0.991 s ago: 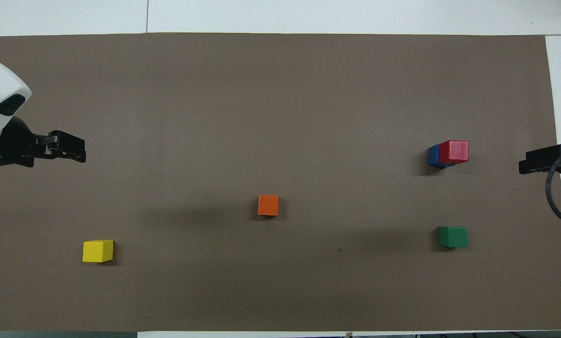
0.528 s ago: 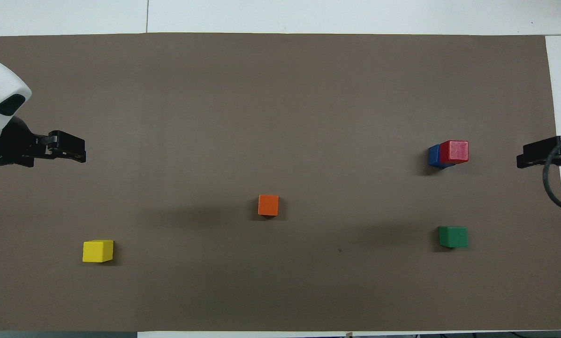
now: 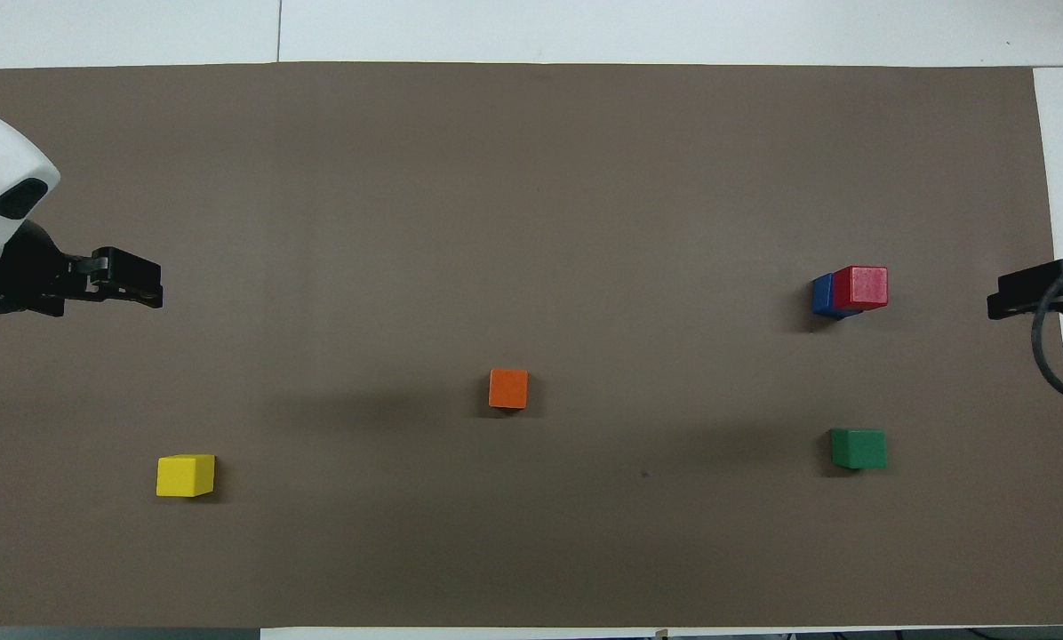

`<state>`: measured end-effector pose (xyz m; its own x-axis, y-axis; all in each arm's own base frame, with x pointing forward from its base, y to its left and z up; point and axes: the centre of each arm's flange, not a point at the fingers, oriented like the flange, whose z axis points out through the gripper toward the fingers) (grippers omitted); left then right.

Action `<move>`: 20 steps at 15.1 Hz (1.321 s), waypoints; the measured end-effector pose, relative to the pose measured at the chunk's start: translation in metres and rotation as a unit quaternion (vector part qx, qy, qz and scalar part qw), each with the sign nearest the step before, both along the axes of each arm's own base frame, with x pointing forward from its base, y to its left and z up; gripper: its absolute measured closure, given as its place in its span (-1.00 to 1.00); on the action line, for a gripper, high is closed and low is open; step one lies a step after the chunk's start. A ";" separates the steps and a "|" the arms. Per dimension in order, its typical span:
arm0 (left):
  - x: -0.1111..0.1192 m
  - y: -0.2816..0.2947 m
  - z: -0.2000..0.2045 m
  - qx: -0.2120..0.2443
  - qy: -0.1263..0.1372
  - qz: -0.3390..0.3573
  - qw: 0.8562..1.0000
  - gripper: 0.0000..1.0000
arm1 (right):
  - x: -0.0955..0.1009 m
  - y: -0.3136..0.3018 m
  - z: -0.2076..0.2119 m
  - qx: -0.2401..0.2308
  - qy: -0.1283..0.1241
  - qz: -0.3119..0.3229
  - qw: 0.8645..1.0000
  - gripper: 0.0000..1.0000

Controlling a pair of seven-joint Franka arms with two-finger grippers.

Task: Transfer red block to right arm and stack on blue block

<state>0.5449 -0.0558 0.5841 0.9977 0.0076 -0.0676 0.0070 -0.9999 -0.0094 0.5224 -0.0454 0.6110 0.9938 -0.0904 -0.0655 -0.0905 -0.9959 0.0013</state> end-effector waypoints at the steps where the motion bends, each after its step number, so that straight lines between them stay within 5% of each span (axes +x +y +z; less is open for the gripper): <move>1: 0.000 0.000 0.000 0.000 0.000 0.000 1.000 -1.00 | 0.000 0.000 0.000 -0.001 0.000 0.001 1.000 -1.00; 20: 0.000 0.000 0.000 0.000 0.000 0.000 1.000 -1.00 | 0.000 -0.002 0.000 -0.009 0.001 0.029 1.000 -1.00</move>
